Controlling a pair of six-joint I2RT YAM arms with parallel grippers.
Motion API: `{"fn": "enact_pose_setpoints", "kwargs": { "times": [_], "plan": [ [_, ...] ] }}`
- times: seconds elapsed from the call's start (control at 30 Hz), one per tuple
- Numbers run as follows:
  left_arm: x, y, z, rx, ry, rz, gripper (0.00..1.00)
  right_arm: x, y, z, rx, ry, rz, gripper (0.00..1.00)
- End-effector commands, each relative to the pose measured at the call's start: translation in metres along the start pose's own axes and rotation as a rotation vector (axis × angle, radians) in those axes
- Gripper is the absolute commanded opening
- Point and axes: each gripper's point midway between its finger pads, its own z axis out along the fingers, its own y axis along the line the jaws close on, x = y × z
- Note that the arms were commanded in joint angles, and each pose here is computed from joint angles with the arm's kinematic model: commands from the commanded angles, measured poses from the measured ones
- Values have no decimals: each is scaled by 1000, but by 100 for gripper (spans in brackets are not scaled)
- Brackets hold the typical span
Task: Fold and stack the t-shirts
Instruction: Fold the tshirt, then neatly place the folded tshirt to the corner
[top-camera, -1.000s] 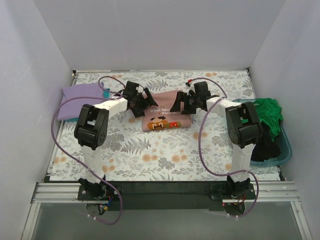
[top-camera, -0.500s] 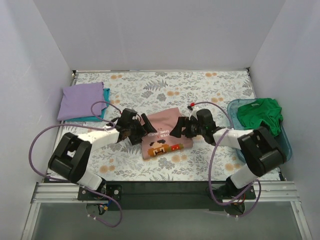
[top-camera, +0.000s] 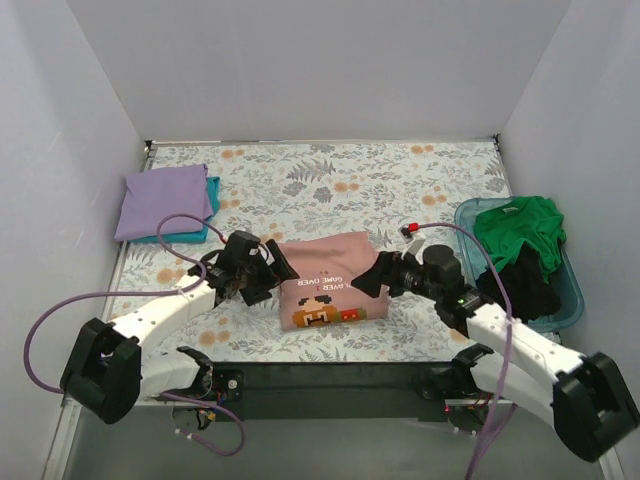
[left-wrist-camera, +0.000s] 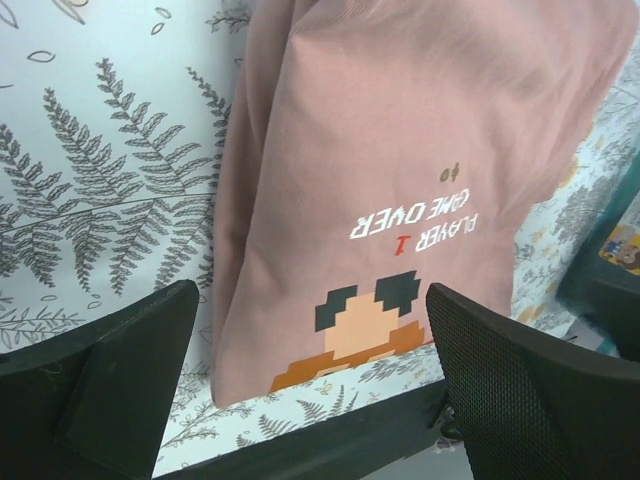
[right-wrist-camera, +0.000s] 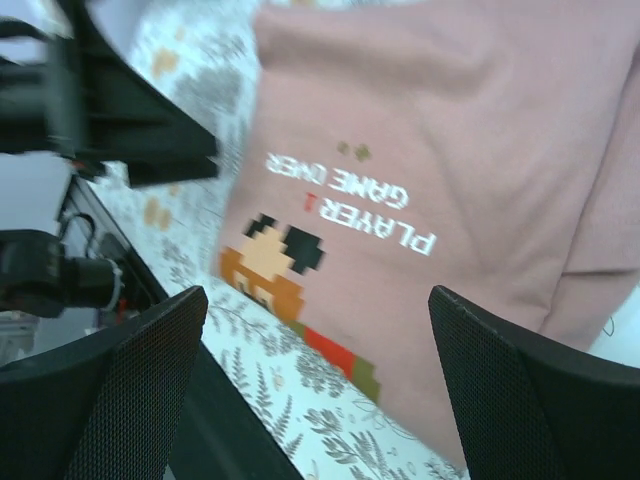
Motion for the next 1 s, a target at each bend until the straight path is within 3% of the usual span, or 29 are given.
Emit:
{"fn": "enact_pose_setpoints", "kwargs": {
  "times": [0.0, 0.23, 0.37, 0.67, 0.87, 0.97],
  "plan": [
    [9, 22, 1, -74, 13, 15, 98, -19, 18, -26, -29, -125, -18, 98],
    [12, 38, 22, -172, 51, 31, 98, -16, -2, -51, 64, -244, 40, 98],
    [13, 44, 35, -203, 60, 40, 92, -11, -5, -53, 73, -239, 48, 98],
    [26, 57, 64, -294, 121, 81, 58, -10, -8, -51, 88, -222, 37, 98],
    [31, 59, 76, -370, 99, 141, 47, -7, -19, -53, 135, -227, 31, 98],
    [33, 60, 82, -420, 81, 182, 30, -8, -22, -55, 155, -237, 23, 98]
  ]
}}
